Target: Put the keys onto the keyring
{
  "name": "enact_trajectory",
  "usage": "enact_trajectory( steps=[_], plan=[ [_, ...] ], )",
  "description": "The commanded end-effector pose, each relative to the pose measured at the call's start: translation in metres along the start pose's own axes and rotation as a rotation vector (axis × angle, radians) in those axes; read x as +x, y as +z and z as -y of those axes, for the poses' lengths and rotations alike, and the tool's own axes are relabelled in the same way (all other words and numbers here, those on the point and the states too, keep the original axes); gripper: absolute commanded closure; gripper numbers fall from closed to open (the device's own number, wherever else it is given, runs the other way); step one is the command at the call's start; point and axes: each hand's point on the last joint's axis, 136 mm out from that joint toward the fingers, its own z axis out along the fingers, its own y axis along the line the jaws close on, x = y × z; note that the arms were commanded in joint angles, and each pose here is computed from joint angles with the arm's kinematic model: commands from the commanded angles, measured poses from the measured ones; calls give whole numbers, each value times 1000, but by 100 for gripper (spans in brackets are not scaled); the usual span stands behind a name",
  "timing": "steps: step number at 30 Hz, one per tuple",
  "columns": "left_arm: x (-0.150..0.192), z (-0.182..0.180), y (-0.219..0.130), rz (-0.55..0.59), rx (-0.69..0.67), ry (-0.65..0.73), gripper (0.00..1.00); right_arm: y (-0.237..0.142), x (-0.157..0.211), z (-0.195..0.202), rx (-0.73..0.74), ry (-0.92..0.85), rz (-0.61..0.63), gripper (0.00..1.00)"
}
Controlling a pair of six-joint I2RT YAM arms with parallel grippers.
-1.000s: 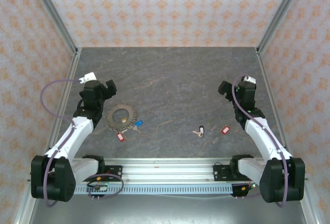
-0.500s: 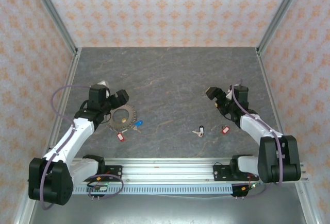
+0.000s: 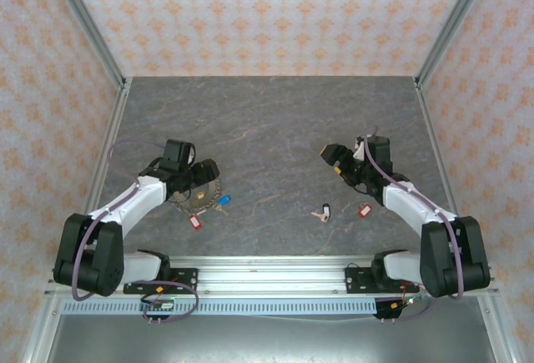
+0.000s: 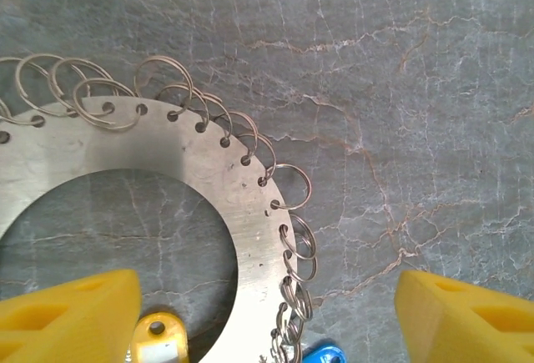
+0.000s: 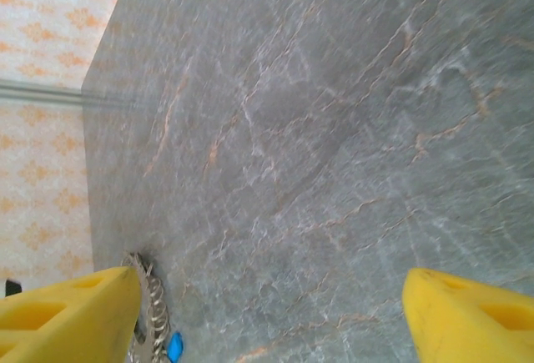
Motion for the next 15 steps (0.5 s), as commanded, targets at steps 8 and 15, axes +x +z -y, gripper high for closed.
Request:
enact_trajectory(
  steps=[8,15],
  plan=[
    [4,17,19,-63,36,10,28,37,36,-53,-56,-141,-144,21],
    [5,21,22,-65,45,16,31,70,72,-82,-88,-192,-210,27]
  ],
)
